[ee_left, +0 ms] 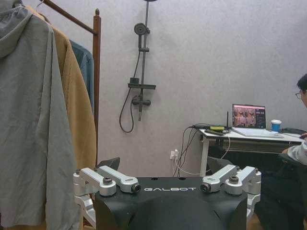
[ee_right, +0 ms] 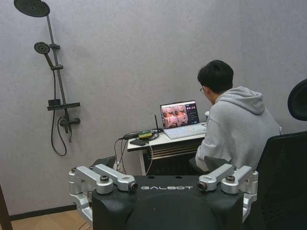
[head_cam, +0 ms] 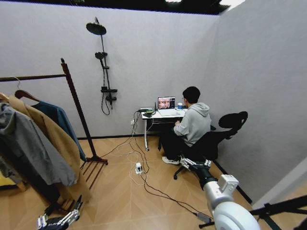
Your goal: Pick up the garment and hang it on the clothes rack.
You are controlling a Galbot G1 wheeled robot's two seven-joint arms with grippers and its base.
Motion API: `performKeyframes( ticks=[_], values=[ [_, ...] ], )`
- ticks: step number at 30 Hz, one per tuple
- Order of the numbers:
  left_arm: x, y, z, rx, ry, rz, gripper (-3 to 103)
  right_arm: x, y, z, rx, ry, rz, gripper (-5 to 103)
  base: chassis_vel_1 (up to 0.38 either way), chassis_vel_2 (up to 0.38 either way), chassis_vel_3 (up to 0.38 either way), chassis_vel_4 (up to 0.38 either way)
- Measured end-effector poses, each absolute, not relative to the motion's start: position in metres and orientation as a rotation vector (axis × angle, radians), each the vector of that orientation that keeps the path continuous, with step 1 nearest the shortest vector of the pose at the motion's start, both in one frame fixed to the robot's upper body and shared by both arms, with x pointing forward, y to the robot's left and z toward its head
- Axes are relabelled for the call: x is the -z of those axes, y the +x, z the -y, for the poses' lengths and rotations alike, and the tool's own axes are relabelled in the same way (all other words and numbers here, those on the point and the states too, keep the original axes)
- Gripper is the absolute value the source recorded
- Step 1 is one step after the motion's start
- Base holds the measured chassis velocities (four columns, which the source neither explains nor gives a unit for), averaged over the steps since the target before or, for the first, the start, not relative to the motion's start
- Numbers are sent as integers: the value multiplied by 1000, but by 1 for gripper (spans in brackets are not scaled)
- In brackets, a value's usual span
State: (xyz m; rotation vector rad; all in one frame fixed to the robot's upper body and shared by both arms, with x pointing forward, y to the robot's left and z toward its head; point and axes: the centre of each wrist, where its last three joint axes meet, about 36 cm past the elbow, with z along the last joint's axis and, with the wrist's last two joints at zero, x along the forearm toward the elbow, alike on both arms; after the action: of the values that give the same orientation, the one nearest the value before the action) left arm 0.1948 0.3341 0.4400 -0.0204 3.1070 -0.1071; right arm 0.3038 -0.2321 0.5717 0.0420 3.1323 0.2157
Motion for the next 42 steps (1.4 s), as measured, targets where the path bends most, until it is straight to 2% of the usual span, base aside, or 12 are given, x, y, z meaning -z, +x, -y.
performKeyframes(
  ticks=[13, 42],
  values=[
    [-440, 195, -334, 107, -20, -3107, 100, -572, 303, 230, -212, 32, -3127, 100, 122, -118, -118, 109],
    [-440, 195, -334, 107, -20, -3107, 100, -569, 304, 222, -223, 10, -3128, 100, 189, -193, -187, 194]
  ],
)
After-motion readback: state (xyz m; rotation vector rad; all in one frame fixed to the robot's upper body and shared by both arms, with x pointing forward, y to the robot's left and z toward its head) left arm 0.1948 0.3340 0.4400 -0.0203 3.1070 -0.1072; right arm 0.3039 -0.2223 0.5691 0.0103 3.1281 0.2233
